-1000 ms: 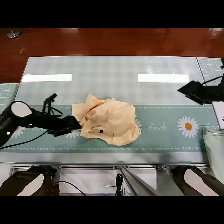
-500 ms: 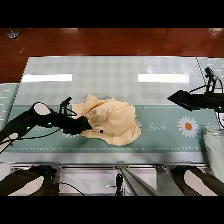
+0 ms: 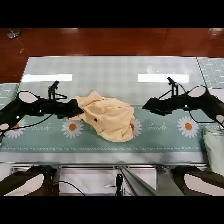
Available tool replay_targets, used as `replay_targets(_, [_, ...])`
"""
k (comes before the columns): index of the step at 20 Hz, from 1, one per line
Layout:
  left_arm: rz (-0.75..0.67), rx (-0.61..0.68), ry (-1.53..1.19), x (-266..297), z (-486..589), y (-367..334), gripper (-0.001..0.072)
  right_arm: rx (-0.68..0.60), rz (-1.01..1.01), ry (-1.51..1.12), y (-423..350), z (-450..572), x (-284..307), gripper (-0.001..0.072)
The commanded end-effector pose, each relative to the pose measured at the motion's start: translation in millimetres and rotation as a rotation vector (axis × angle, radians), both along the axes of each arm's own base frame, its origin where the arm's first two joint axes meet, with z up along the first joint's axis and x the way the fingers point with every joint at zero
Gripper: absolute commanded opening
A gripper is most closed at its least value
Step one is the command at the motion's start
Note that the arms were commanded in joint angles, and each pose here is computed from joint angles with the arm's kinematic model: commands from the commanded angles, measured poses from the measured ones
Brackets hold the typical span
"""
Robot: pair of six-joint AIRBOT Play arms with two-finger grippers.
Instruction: Fold the shirts.
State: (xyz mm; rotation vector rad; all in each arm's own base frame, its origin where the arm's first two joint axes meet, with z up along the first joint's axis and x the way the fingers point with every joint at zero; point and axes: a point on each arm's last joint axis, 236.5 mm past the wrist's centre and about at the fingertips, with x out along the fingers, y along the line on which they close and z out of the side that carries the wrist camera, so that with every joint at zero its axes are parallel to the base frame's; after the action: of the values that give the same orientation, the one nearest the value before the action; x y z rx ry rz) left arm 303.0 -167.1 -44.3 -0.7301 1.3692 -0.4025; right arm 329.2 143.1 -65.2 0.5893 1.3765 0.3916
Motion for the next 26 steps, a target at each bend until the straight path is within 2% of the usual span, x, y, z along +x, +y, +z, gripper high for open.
replay_targets(1, [-0.006, -0.011, -0.005, 2.4, 5.5, 5.3, 0.0023, 0.022, 0.091, 0.098, 38.4, -21.5, -13.3, 0.0622])
replay_targets(10, [-0.008, -0.011, -0.005, 2.1, 5.5, 4.7, 0.0023, 0.057, 0.212, 0.137, 99.7, -24.4, -32.7, 0.0621])
replay_targets(12, [-0.008, -0.011, -0.005, 2.1, 5.5, 4.7, 0.0023, 0.07, 0.235, 0.136, 111.2, -20.8, -37.9, 0.0596])
replay_targets(16, [-0.009, -0.011, -0.005, 1.9, 5.5, 4.4, 0.0023, 0.098, 0.279, 0.14, 136.9, -15.9, -53.3, 0.0594])
replay_targets(17, [-0.009, -0.011, -0.005, 1.9, 5.5, 4.4, 0.0023, 0.095, 0.289, 0.132, 141.6, -16.4, -55.5, 0.0556])
replay_targets(19, [-0.012, -0.011, -0.005, 1.5, 5.5, 3.6, 0.0023, 0.102, 0.293, 0.114, 152.8, -15.1, -56.9, 0.0267])
replay_targets(20, [-0.014, -0.011, -0.005, 1.1, 5.5, 3.0, 0.0023, 0.122, 0.304, 0.099, 159.4, -12.0, -57.8, 0.0076])
replay_targets(21, [-0.015, -0.012, -0.003, 0.6, 5.7, 2.8, 0.0023, 0.138, 0.312, 0.091, 162.9, -9.1, -58.4, 0.0029])
replay_targets(24, [-0.005, -0.013, -0.018, 5.0, 10.2, 6.0, 0.0024, 0.14, 0.357, 0.073, 151.3, 9.3, -51.8, 0.0029])
replay_targets(26, [0.027, -0.029, -0.117, 30.1, 44.6, 11.9, 0.0024, 0.116, 0.347, -0.038, 124.6, 57.4, -10.3, 0.0029])
